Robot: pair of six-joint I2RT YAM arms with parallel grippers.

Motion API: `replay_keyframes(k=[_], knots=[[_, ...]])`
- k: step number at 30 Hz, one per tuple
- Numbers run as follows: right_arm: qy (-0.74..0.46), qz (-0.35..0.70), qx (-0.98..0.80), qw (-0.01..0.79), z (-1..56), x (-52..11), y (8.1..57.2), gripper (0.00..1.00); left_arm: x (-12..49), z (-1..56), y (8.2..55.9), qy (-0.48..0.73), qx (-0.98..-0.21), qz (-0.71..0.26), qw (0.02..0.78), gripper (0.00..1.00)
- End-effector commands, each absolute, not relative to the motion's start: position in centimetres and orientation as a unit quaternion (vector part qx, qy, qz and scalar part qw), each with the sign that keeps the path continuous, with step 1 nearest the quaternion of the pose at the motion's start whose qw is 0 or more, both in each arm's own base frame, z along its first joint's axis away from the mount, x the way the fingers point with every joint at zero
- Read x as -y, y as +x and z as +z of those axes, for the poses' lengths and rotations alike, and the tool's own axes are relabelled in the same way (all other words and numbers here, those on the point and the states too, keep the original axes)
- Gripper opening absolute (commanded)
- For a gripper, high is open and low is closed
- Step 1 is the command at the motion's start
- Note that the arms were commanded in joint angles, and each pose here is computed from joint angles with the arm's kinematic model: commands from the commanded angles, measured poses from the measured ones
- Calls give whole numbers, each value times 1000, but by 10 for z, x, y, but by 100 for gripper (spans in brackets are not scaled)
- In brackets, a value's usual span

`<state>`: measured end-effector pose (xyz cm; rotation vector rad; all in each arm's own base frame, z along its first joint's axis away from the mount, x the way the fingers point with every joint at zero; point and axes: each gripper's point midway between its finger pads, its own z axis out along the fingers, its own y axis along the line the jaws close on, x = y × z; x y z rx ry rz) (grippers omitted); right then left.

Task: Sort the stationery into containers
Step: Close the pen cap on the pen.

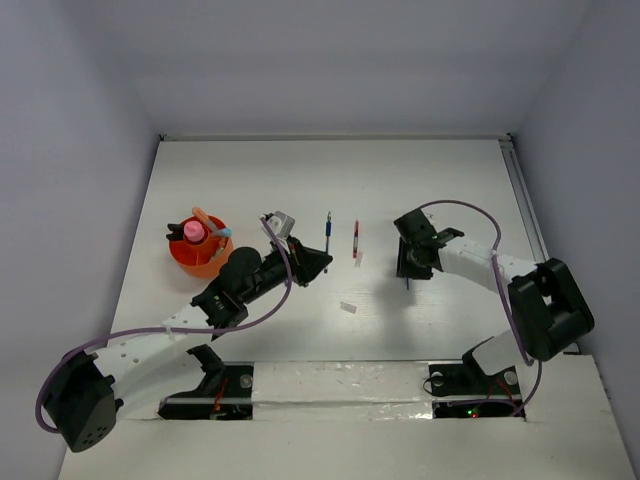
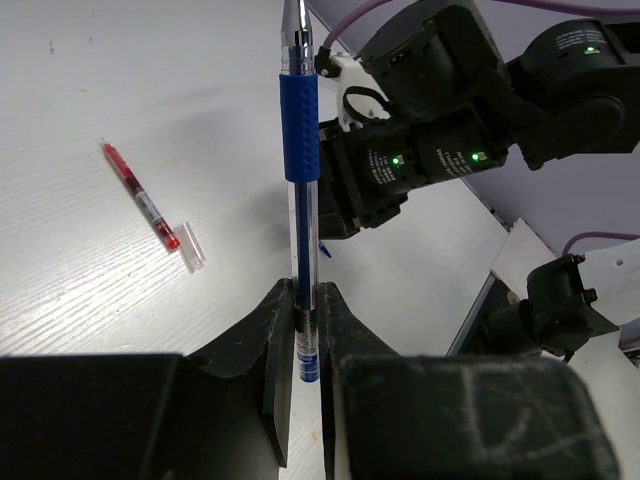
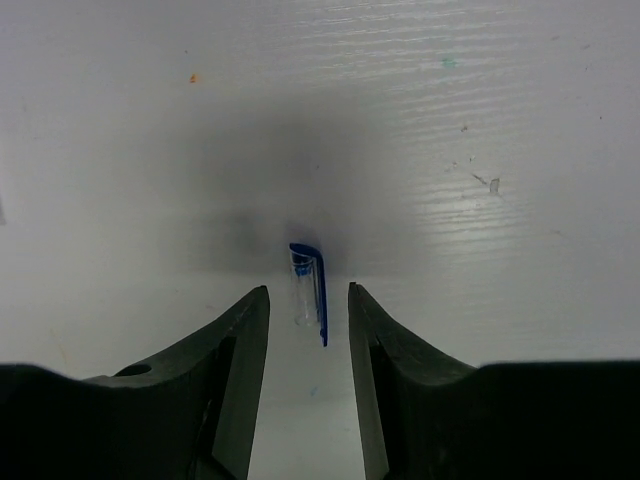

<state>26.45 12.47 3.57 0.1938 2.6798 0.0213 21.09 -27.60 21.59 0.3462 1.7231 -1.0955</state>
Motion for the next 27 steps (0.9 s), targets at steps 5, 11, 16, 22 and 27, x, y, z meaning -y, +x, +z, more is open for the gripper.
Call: replay_keyframes(k=[5,11,16,22,27], knots=[[74,23,-968,238,29,-130,285,36,277,230,207,152,-691,-470,527,0],[72,17,-972,222,19,-130,281,26,278,228,208,154,-693,-470,524,0],[72,21,-970,230,22,-129,281,7,282,224,208,158,-698,-470,517,0],[68,73,-948,301,61,-143,301,0,283,218,211,158,-703,-465,514,0],[58,198,-877,433,158,-179,322,0,288,208,213,159,-713,-464,501,0]])
